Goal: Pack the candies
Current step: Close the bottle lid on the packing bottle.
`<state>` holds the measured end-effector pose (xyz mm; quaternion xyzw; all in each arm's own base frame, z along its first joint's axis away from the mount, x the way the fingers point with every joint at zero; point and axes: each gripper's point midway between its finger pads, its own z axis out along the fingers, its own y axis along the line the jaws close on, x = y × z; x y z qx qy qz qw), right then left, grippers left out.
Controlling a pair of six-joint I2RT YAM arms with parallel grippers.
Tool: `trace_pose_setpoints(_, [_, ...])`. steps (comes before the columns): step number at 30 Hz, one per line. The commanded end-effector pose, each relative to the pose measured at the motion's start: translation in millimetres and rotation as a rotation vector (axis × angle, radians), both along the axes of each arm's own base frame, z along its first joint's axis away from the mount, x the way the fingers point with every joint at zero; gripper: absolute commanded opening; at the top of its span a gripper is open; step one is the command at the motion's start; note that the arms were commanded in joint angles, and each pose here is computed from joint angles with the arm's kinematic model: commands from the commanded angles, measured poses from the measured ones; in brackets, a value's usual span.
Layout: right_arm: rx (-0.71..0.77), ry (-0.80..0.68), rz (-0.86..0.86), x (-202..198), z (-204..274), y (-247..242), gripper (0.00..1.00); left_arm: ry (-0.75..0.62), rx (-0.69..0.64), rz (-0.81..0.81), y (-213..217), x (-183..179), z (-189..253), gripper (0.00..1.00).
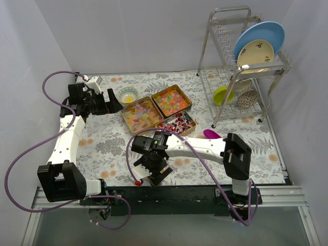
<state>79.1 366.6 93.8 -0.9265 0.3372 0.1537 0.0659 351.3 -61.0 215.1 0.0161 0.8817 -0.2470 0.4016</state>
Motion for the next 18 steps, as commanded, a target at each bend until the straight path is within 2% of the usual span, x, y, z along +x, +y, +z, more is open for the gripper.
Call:
trace_pose_setpoints(1, [0.018, 0.021, -0.004, -6.2, 15.3, 0.3, 0.75, -0.049, -0.009, -0.005, -1.0, -5.7, 13.9, 0.98])
trace_pose_setpoints(18, [0.053, 0.085, -0.002, -18.3, 30.1, 5.6, 0.74, -0.043, -0.012, -0.003, -1.6, -12.6, 10.9, 0.98])
